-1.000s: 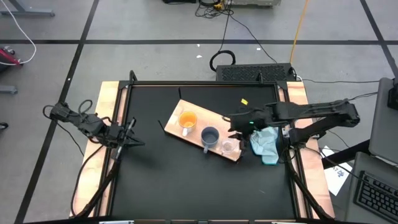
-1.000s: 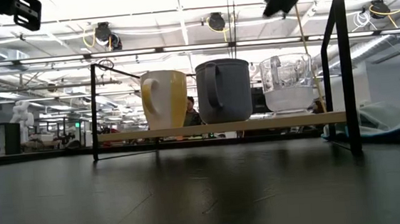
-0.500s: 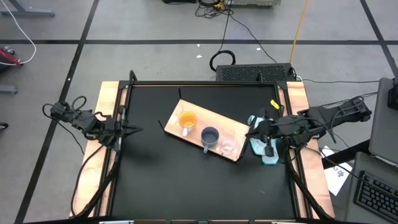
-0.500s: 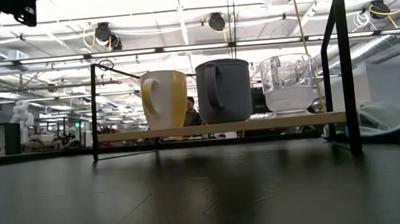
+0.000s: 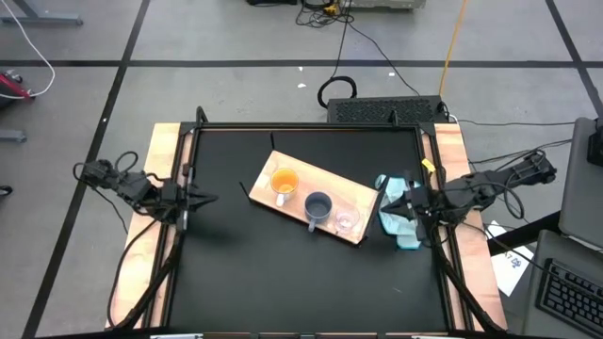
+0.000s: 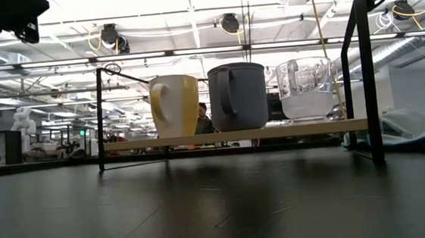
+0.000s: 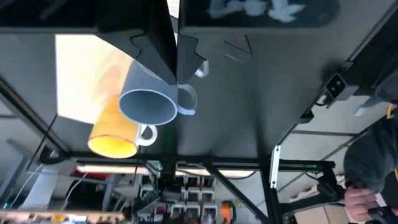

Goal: Stack small to large cups/mugs on shelf
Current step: Return to Home Position

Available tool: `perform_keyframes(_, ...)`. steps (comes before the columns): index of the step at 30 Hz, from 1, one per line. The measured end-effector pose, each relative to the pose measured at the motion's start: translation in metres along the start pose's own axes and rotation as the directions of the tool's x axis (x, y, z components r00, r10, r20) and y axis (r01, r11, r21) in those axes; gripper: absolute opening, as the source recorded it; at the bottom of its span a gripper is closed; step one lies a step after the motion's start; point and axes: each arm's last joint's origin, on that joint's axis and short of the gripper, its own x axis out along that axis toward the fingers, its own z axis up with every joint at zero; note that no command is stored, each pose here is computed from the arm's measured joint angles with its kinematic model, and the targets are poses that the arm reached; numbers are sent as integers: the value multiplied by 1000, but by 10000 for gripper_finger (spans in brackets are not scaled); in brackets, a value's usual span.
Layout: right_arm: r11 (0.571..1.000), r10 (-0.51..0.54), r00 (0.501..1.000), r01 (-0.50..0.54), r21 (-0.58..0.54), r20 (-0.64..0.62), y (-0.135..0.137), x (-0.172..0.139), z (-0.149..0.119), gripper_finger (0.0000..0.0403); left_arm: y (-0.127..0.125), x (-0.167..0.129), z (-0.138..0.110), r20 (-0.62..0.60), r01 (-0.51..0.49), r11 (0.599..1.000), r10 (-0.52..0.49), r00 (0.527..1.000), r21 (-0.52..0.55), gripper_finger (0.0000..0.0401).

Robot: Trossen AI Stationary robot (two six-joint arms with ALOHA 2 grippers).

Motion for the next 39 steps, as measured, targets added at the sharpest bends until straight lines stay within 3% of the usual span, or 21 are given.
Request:
perform_keyframes(8,999,-7,991,12,-40,131,-5,-11,-11,0,0,3,-6,0,-69,997,69,998,-23,0)
perform_keyframes(21,999,-16,988,22,-33,153,-8,-14,-27,0,1,3,-11,-38,-14,997,11,999,-70,0)
perform_keyframes(27,999,-29,972,38,-33,234,-8,-3,-41,0,3,5,-16,-60,-82,994,77,995,-78,0)
perform_keyframes(31,997,-65,973,73,-30,222,-12,0,-46,0,5,6,-16,-55,-94,992,90,994,-78,0)
perform_keyframes(36,995,65,968,-46,-84,241,-11,0,-43,0,6,6,-16,-50,-63,996,60,997,-62,0)
perform_keyframes(39,996,62,965,-42,-82,255,-11,0,-42,0,7,6,-16,-52,-72,996,69,996,-57,0)
